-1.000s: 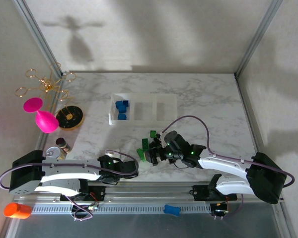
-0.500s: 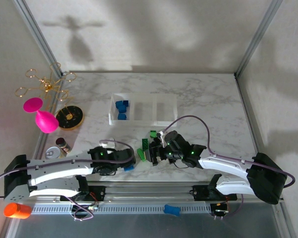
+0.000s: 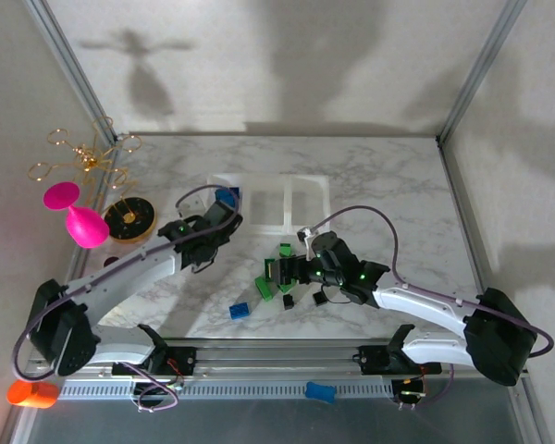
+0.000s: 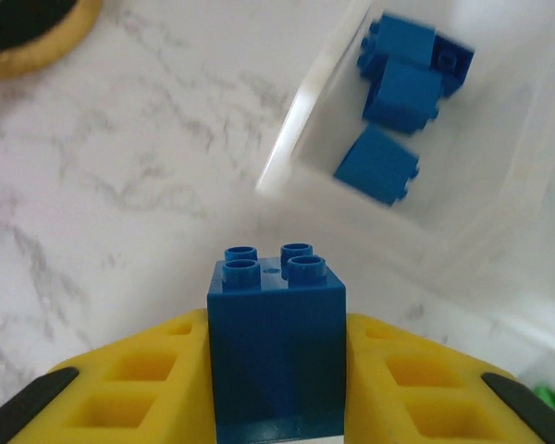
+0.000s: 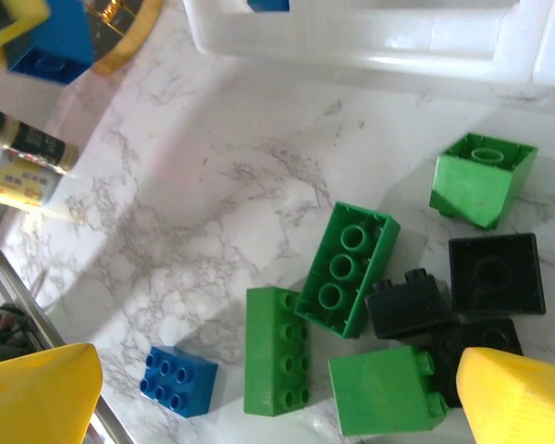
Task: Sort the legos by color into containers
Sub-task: Pick up the lego from the middle-left of the table, then place the lego in the container, then pick up the lego from the middle-left of the table, then place the lego in the container.
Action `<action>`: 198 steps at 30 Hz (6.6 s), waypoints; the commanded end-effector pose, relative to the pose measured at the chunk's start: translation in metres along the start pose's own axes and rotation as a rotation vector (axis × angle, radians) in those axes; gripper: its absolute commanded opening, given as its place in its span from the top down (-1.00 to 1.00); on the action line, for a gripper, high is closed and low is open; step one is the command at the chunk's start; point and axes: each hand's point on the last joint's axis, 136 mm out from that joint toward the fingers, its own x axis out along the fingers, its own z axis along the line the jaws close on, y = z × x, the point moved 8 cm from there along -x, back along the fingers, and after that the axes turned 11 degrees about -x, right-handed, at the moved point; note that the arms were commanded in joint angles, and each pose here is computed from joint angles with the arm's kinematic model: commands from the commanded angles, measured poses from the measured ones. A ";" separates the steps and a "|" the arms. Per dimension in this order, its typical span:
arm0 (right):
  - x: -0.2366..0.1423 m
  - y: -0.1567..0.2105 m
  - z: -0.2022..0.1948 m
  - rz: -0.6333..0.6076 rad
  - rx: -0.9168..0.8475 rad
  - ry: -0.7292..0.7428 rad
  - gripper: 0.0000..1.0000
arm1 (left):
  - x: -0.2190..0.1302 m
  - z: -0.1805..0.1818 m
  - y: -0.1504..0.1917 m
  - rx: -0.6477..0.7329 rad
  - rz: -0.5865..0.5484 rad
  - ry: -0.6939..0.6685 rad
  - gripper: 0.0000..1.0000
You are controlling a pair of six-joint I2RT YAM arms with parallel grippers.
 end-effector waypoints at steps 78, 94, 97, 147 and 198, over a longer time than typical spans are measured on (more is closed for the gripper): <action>-0.005 0.038 -0.025 0.122 0.021 0.032 -0.98 | -0.037 0.056 0.172 0.191 0.383 0.027 -0.42; -0.011 0.038 -0.030 0.094 0.045 0.049 -0.98 | -0.018 0.062 0.205 0.186 0.414 -0.011 -0.39; -0.011 0.038 -0.030 0.093 0.045 0.048 -0.98 | -0.015 0.064 0.207 0.200 0.399 -0.032 -0.30; -0.009 -0.009 -0.030 -0.022 0.138 0.026 -0.98 | 0.021 -0.058 -0.011 0.060 -0.056 0.053 0.04; 0.003 -0.004 0.015 0.173 -0.113 0.112 -0.81 | 0.031 -0.042 -0.024 -0.036 0.014 0.156 -0.27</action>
